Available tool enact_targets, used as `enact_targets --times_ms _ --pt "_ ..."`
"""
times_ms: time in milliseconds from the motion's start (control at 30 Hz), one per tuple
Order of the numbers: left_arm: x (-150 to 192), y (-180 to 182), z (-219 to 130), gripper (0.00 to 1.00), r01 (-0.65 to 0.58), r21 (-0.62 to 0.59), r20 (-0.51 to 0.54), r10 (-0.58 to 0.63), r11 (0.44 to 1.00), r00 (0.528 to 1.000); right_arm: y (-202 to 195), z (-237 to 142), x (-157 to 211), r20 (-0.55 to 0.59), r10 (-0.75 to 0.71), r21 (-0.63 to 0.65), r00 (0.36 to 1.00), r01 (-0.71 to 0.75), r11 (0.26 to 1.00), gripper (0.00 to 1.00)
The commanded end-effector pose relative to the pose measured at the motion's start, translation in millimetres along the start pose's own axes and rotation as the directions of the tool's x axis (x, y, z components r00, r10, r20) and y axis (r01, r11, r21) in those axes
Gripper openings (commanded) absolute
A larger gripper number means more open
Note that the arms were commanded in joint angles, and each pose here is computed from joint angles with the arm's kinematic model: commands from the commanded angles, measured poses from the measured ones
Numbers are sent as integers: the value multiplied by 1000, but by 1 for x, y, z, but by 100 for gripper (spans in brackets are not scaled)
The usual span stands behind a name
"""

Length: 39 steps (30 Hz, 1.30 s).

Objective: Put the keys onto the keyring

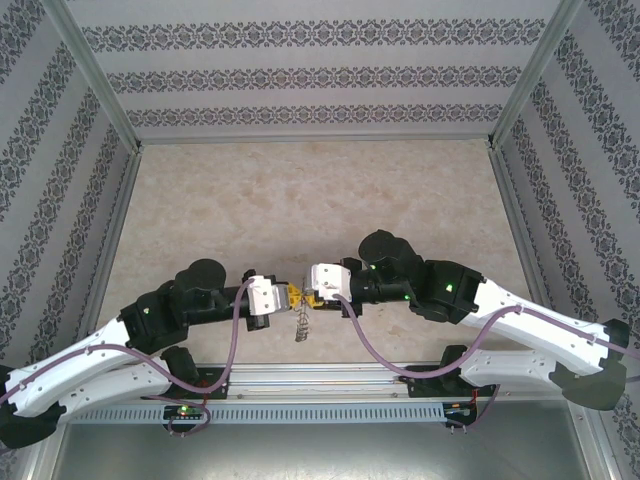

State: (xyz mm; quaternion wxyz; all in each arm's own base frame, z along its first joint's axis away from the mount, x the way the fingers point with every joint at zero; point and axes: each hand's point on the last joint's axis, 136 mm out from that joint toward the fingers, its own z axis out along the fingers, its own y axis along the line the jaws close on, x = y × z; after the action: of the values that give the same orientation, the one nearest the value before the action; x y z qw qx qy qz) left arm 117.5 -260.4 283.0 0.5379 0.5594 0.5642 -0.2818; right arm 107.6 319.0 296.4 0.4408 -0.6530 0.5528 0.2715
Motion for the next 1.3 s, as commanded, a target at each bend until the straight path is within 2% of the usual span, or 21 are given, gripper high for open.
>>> enact_targets --times_ms 0,267,367,500,533,633,767,833,900,933,1000,1167,1267 --pt "-41 0 -8 0 0 2 197 -1 1000 980 8 -3 -12 64 0 -30 998 2 1000 25" --pt "-52 -4 -14 0 -5 11 285 2 1000 959 11 -1 -11 66 6 -43 998 -3 999 25" --pt "-54 -5 -15 0 -3 16 297 -2 1000 955 10 -1 -9 59 8 -37 998 -6 999 16" --pt "-53 -5 -15 0 1 16 298 -6 1000 954 7 -2 -8 48 2 -23 999 -1 1000 0" --pt "-52 -4 -14 0 3 10 290 -6 1000 957 6 -1 -7 40 0 -19 999 0 1000 0" --pt "-36 4 -7 0 8 -19 176 -4 1000 984 -1 0 -1 -10 -15 14 1000 15 1000 0" --pt "-6 17 8 19 -20 -67 -30 18 998 999 -8 8 8 -96 -42 36 994 46 998 0" --pt "6 21 13 19 -41 -76 -104 33 996 994 -9 11 8 -112 -51 33 992 55 998 0" --pt "10 23 17 16 -47 -76 -135 36 996 990 -10 12 6 -115 -59 38 992 63 997 0" --pt "10 24 18 13 -48 -78 -134 38 996 990 -11 12 6 -114 -60 41 992 65 997 0" --pt "8 24 20 0 -47 -79 -120 37 996 992 -11 12 4 -106 -64 42 992 69 997 0" --pt "-5 17 17 0 -19 -57 -25 18 998 1000 -10 12 4 -99 -60 44 993 65 997 0" --pt "-22 12 9 0 -7 -49 90 11 999 996 -6 12 5 -71 -42 39 997 44 998 12"
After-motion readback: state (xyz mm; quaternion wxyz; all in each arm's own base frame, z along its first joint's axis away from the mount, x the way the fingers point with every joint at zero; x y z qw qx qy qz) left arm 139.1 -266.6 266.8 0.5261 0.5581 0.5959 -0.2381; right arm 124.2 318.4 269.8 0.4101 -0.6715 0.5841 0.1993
